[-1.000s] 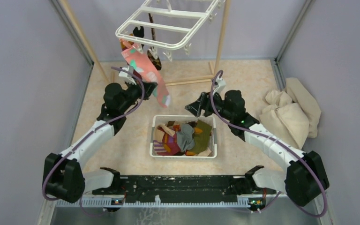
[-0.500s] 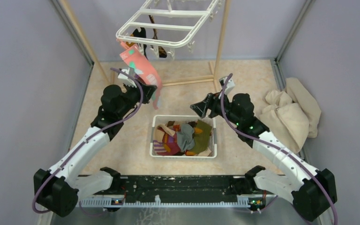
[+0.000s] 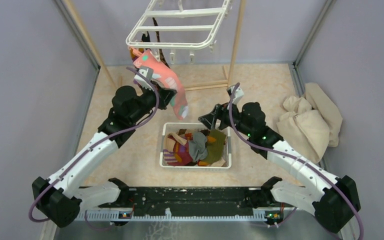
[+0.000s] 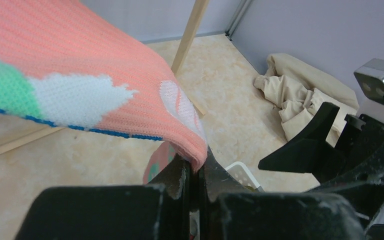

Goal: Remove the socks clipped to the hanger
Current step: Remove the sock from the hanger.

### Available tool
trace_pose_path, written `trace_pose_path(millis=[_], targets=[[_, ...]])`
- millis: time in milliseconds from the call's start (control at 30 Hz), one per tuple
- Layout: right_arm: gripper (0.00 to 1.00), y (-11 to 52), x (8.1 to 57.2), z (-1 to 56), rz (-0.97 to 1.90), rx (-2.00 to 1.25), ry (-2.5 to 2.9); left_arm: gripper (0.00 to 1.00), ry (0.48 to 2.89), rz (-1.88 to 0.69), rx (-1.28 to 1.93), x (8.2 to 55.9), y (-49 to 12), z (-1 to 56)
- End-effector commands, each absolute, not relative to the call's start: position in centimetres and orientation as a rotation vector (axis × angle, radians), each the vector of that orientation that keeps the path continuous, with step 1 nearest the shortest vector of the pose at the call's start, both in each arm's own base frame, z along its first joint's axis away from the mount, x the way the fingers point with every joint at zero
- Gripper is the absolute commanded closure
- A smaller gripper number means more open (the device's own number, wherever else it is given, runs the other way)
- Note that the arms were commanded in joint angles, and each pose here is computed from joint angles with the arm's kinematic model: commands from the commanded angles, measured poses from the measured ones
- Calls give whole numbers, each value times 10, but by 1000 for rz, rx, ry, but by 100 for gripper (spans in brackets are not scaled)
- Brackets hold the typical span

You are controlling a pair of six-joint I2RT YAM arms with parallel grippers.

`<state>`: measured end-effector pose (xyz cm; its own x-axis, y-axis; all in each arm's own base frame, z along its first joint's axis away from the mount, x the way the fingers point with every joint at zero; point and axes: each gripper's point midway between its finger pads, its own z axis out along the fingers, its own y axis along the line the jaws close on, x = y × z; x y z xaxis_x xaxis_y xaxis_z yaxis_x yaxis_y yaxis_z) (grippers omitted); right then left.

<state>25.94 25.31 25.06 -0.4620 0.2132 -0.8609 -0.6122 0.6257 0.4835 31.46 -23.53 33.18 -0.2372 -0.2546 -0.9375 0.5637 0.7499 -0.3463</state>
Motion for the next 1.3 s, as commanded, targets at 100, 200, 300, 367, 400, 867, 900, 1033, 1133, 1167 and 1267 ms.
trace_pose_path(millis=[100,200,300,367,400,867,900,1033,1133,1167,1267], targets=[[25,288,260,284,993,-413,1682,100,1654,-752,235,331,-257,346],[24,296,263,285,1011,-410,1672,100,1687,-718,239,342,-267,339],[23,303,271,283,1015,-402,1664,100,1713,-706,276,348,-281,329],[21,306,276,283,1006,-393,1658,100,1725,-697,281,351,-284,326],[21,308,280,283,999,-384,1652,100,1726,-701,283,352,-286,326],[17,329,322,260,810,-202,1585,100,1809,-738,225,350,-307,327],[16,324,328,257,781,-160,1596,100,1814,-737,225,350,-309,327],[15,315,341,259,719,-77,1588,100,1837,-729,215,342,-309,323],[14,310,345,264,691,-49,1570,100,1868,-703,202,339,-306,313],[14,309,346,265,689,-46,1563,100,1879,-697,198,338,-305,308],[20,313,348,269,692,-58,1551,100,1892,-716,189,334,-306,303]])
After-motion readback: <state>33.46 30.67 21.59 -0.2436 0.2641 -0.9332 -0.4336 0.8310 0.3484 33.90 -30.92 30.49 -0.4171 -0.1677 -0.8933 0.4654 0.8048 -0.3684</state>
